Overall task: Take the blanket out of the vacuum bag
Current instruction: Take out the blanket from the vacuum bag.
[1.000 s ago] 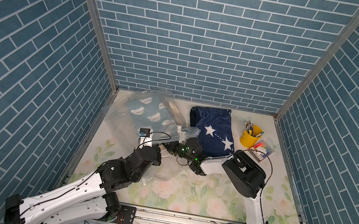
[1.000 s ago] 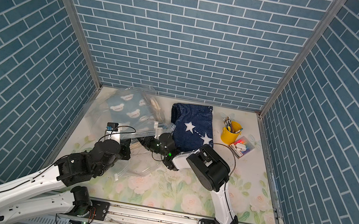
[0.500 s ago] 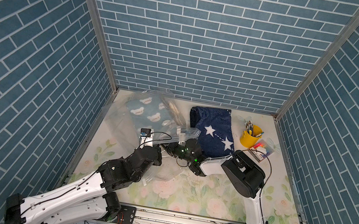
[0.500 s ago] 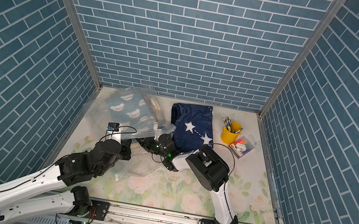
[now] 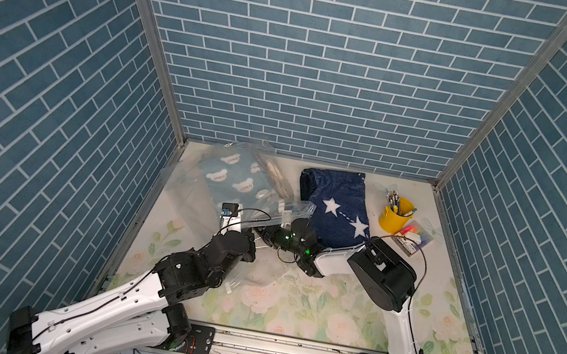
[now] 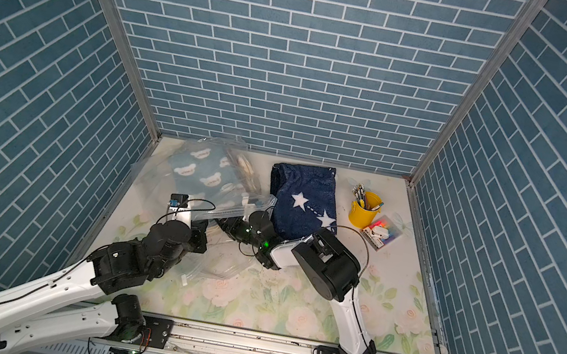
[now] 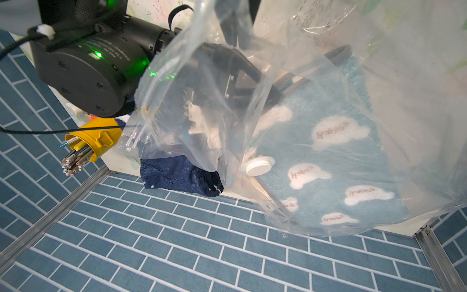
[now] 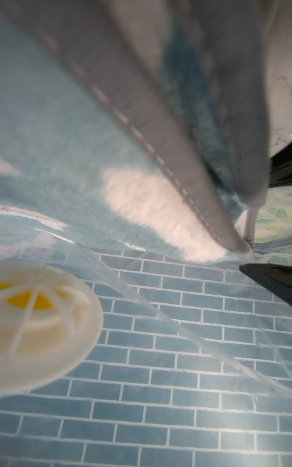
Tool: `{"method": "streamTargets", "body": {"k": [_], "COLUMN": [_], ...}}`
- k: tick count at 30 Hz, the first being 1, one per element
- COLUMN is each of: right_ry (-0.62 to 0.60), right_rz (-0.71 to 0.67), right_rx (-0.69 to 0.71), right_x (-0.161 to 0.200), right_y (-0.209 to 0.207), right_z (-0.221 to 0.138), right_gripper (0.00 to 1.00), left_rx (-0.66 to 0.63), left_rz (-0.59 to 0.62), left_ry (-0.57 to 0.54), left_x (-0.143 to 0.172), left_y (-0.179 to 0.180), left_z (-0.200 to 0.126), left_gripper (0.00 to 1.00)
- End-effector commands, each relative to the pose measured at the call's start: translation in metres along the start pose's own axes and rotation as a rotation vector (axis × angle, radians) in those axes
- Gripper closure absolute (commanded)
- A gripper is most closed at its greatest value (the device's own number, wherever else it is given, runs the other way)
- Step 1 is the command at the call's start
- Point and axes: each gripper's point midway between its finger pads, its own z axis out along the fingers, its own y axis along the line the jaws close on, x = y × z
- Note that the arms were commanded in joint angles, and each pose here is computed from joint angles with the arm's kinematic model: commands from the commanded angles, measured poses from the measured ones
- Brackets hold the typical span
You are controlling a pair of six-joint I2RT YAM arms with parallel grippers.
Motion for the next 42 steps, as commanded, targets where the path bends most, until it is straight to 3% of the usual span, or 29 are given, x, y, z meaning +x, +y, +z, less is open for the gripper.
{"method": "streamTargets", "body": {"k": [1, 3, 11, 14, 25, 34, 42], "right_ry": [-0.025, -0.026, -0.010, 0.012, -0.015, -0.038, -0.052], "right_rz": [-0.012, -0.020, -0.050, -0.049, -0.103, -0.063, -0.048], "right_rx": [0.001, 0.002, -0.077, -0.115, -0.145, -0.067, -0.025], "right_x": [-0.007, -0.009, -0.007, -0.004, -0.032, -0.033, -0.035], "right_y": [-0.005, -0.002, 0.035, 0.048, 0.072, 0.030, 0.008], "right_z": [0.005, 0.008, 0.003, 0.002, 0.008, 0.001, -0.007], "right_gripper": [0.51, 0.52, 0.92, 1.00, 1.00, 0.99, 0.75], "left_rx": [0.001, 0.004, 0.000, -0.003, -0.007, -0.006, -0.005], "left_rz": [-0.007, -0.007, -0.002, 0.006, 0.008, 0.007, 0.006], "left_ry": [-0.016, -0.013, -0.021, -0.018, -0.025, -0.033, -0.032], "left_x": [-0.001, 0.000, -0.005, -0.005, -0.010, -0.013, -0.013], "left_y": [0.001, 0.000, 0.000, -0.001, -0.001, -0.003, -0.003], "left_z": [0.001, 0.001, 0.000, 0.001, -0.002, -0.002, -0.001], "left_gripper": [0.98, 0.98, 0.98, 0.98, 0.98, 0.98, 0.98]}}
